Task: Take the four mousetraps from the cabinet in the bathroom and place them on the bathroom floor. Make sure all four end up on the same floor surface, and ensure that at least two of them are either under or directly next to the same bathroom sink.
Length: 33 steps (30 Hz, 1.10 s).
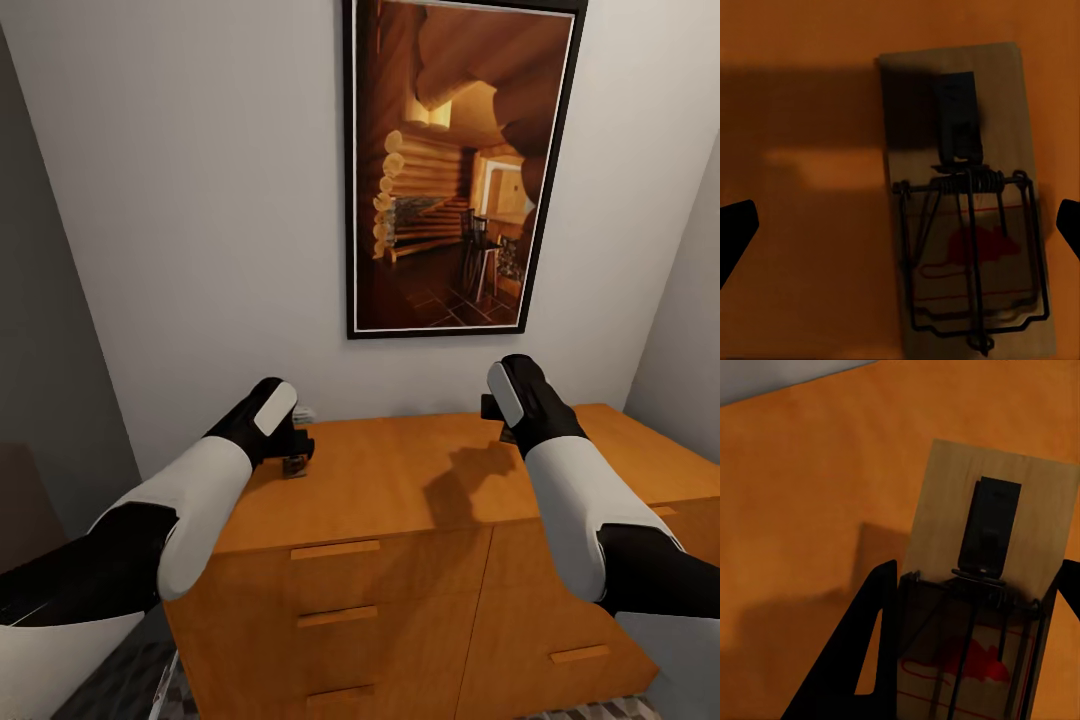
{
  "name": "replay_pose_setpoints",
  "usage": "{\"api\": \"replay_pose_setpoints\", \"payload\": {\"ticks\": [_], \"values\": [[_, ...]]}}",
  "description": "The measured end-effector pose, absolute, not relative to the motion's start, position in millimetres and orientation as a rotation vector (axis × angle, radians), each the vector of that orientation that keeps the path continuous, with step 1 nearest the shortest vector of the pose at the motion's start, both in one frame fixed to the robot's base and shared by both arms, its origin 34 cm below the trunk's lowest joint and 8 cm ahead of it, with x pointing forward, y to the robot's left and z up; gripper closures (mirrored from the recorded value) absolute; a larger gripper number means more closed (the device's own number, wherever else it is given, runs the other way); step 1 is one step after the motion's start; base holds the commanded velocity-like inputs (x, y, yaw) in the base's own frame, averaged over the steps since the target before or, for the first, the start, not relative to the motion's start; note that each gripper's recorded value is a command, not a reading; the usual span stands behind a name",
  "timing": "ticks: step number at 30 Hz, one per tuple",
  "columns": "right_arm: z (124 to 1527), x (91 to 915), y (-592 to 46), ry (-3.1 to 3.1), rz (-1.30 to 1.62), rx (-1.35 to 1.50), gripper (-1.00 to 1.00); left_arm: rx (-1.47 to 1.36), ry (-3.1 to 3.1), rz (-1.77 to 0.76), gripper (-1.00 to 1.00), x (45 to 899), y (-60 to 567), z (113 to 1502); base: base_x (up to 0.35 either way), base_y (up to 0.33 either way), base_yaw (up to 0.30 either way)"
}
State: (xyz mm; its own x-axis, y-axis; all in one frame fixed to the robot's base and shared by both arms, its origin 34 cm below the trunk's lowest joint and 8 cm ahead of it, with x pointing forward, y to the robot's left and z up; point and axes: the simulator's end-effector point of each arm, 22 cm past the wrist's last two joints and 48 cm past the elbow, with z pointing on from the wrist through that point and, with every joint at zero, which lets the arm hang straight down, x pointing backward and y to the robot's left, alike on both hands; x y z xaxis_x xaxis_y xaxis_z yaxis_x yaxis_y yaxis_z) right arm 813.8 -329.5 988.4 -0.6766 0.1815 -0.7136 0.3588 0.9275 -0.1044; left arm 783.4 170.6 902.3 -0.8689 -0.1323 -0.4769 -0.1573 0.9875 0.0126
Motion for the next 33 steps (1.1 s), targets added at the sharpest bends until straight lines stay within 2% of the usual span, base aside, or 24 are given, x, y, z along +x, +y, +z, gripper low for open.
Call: {"api": "replay_pose_setpoints", "payload": {"ticks": [33], "values": [[988, 814, -330, 2.325, -0.304, 0.381, 1.00, -0.239, 2.659, -0.029, -1.00, 780, 156, 901, 0.000, 0.000, 0.000]]}}
